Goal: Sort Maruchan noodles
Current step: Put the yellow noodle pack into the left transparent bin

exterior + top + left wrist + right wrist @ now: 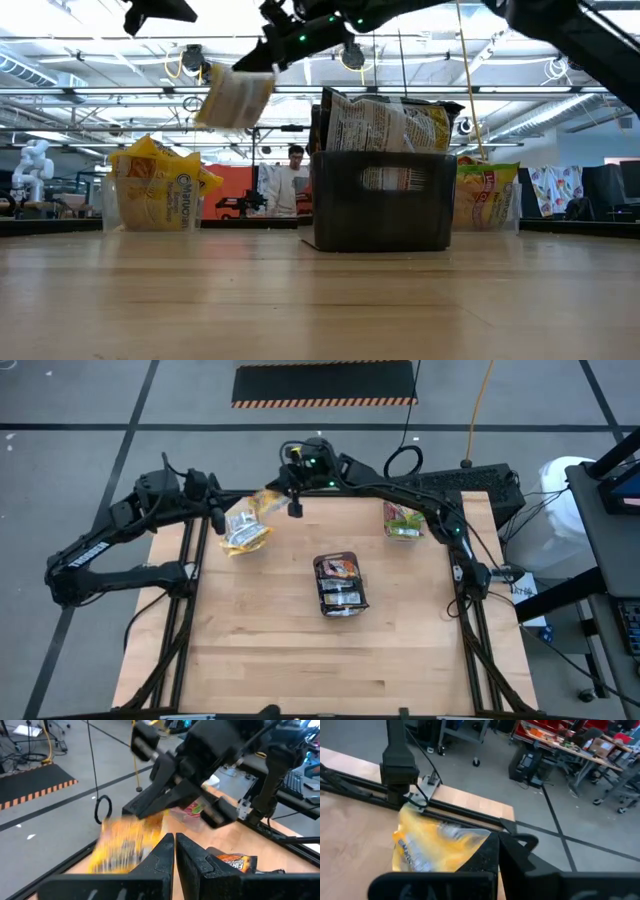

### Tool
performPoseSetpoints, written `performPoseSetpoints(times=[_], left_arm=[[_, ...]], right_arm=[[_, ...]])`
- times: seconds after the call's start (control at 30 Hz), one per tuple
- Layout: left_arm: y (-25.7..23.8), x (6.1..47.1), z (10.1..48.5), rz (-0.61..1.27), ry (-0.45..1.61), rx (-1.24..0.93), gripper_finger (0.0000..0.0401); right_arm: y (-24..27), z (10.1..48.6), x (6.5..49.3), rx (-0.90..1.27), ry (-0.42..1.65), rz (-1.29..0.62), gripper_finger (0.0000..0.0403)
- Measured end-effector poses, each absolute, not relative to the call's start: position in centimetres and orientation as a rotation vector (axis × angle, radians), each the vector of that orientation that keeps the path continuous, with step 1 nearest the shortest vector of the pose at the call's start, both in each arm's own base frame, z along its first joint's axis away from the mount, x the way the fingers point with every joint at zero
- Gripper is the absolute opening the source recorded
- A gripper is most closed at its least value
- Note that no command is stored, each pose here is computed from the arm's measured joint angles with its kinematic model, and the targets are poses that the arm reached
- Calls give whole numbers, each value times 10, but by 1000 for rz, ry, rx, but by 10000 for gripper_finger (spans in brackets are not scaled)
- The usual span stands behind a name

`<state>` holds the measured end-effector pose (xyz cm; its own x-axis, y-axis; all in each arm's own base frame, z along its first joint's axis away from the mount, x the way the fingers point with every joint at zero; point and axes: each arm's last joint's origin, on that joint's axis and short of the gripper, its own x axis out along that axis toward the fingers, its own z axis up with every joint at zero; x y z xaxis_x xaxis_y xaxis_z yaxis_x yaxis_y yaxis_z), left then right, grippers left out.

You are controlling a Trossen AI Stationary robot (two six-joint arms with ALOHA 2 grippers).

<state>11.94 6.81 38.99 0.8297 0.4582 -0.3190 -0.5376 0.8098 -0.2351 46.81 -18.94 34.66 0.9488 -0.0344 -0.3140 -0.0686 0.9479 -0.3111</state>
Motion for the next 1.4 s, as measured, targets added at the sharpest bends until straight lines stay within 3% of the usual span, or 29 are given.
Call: performPoseSetpoints(times=[0.27,0.7,1.1,1.4], left_arm=[[60,106,395,536,211,-316,21],[60,106,394,537,217,-319,21],[80,141,377,521,382,-269,21],[103,181,352,507,518,-262,8]], right_arm=[[-187,326,489,-308,307,33,0],[-184,330,487,-308,312,47,0],[-177,386,438,-481,448,-120,0],[-174,442,381,-593,534,-364,0]])
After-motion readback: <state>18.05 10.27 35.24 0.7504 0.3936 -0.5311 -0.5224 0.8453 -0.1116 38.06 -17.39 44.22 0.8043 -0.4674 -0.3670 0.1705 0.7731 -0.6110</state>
